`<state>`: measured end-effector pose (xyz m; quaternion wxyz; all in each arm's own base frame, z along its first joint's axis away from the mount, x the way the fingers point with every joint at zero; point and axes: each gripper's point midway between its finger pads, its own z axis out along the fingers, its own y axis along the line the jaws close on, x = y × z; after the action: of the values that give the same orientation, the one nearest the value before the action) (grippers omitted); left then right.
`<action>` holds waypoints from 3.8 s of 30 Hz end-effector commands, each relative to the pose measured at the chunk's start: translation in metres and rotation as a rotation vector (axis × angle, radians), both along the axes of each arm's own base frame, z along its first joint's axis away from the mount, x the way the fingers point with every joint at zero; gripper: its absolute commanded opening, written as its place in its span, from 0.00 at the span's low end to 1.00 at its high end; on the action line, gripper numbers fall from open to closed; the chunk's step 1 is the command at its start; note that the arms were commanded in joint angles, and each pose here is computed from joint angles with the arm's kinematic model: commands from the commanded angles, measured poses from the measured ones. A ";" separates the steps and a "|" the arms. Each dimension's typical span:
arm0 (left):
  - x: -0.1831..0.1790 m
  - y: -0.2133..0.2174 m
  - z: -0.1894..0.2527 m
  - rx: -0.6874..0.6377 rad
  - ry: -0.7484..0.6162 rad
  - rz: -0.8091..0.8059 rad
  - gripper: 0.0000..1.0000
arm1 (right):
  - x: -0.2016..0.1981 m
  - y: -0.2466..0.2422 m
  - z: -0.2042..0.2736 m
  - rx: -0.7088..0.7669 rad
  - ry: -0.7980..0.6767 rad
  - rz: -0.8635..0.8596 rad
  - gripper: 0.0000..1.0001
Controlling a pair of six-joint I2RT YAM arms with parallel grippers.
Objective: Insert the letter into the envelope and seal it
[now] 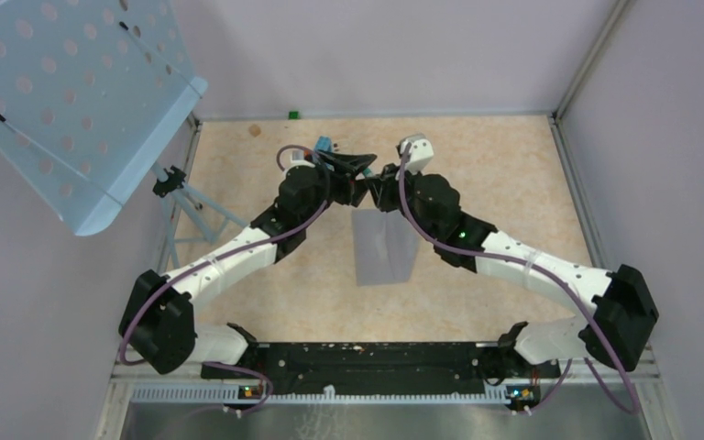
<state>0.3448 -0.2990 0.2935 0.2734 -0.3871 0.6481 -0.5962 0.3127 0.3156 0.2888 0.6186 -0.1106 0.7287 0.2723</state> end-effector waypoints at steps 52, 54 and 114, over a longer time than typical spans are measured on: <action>-0.091 -0.024 -0.040 1.553 -1.799 -0.532 0.87 | -0.084 -0.074 0.006 -0.186 0.549 0.097 0.00; -0.091 -0.025 -0.038 1.546 -1.805 -0.516 0.85 | -0.090 -0.075 0.004 -0.194 0.571 0.110 0.00; -0.119 -0.085 -0.022 1.121 -1.876 -0.564 0.00 | -0.112 -0.084 0.003 -0.161 0.619 0.138 0.29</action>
<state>0.2262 -0.3770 0.2419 0.6267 0.5762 0.4336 -0.2954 0.2006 0.2318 0.2742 0.3106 -0.1293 0.9073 0.2523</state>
